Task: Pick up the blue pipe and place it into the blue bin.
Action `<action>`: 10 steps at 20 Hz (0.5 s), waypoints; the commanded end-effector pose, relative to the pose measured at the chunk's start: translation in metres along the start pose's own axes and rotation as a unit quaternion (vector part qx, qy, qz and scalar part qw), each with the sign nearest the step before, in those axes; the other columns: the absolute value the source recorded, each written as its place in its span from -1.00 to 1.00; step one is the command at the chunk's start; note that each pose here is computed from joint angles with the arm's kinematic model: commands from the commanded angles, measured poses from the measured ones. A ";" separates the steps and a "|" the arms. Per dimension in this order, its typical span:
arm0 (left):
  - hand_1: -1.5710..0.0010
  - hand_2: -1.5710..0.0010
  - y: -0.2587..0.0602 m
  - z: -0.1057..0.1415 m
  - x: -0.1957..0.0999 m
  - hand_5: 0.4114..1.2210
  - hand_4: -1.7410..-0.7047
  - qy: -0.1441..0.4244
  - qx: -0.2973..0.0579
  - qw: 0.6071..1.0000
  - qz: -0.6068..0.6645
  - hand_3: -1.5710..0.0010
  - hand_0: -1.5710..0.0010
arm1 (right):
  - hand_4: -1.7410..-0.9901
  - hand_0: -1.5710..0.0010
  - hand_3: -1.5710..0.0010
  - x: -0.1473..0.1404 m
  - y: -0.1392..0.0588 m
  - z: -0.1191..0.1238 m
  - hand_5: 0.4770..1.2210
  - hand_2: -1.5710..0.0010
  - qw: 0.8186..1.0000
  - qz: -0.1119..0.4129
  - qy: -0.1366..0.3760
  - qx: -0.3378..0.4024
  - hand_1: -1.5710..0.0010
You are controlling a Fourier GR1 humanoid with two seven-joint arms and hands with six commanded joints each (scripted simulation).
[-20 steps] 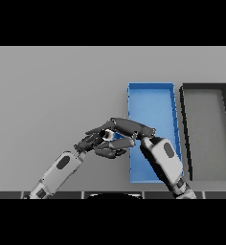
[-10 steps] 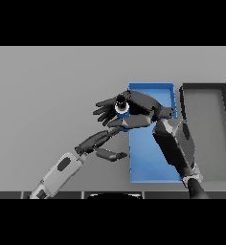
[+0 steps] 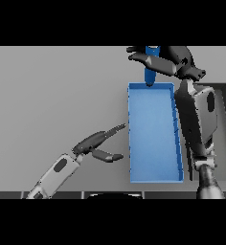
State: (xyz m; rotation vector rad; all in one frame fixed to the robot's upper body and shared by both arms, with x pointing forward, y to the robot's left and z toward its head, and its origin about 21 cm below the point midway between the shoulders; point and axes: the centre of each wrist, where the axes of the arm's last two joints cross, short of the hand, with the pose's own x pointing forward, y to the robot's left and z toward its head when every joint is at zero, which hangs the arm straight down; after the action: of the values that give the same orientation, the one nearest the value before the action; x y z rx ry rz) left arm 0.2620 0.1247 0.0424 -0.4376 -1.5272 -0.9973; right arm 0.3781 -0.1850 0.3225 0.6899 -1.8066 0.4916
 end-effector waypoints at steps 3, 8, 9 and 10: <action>1.00 1.00 0.000 -0.002 0.001 -0.81 0.61 0.002 0.000 1.000 0.003 1.00 1.00 | -0.99 -1.00 -1.00 -0.034 -0.035 0.018 0.74 -1.00 0.996 -0.011 0.061 -0.067 -1.00; 1.00 1.00 0.002 -0.002 0.000 -0.83 0.64 0.011 0.004 1.000 0.002 1.00 1.00 | -1.00 -1.00 -1.00 -0.092 -0.055 0.052 0.73 -1.00 0.977 -0.028 0.160 -0.140 -1.00; 1.00 1.00 0.003 -0.003 0.000 -0.85 0.64 0.011 0.007 1.000 0.002 1.00 1.00 | -1.00 -1.00 -1.00 -0.102 -0.054 0.058 0.73 -1.00 0.970 -0.035 0.186 -0.153 -1.00; 1.00 1.00 -0.001 -0.003 -0.001 -0.85 0.65 0.009 0.004 1.000 0.002 1.00 1.00 | -1.00 -1.00 -1.00 -0.113 -0.053 0.063 0.73 -1.00 0.963 -0.049 0.209 -0.164 -1.00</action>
State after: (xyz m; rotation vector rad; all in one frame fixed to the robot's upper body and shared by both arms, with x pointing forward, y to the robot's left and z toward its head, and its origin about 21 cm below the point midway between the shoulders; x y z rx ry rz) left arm 0.2626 0.1219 0.0409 -0.4259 -1.5131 -0.9890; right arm 0.3964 -0.2390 0.1945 0.4059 -1.3953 0.2377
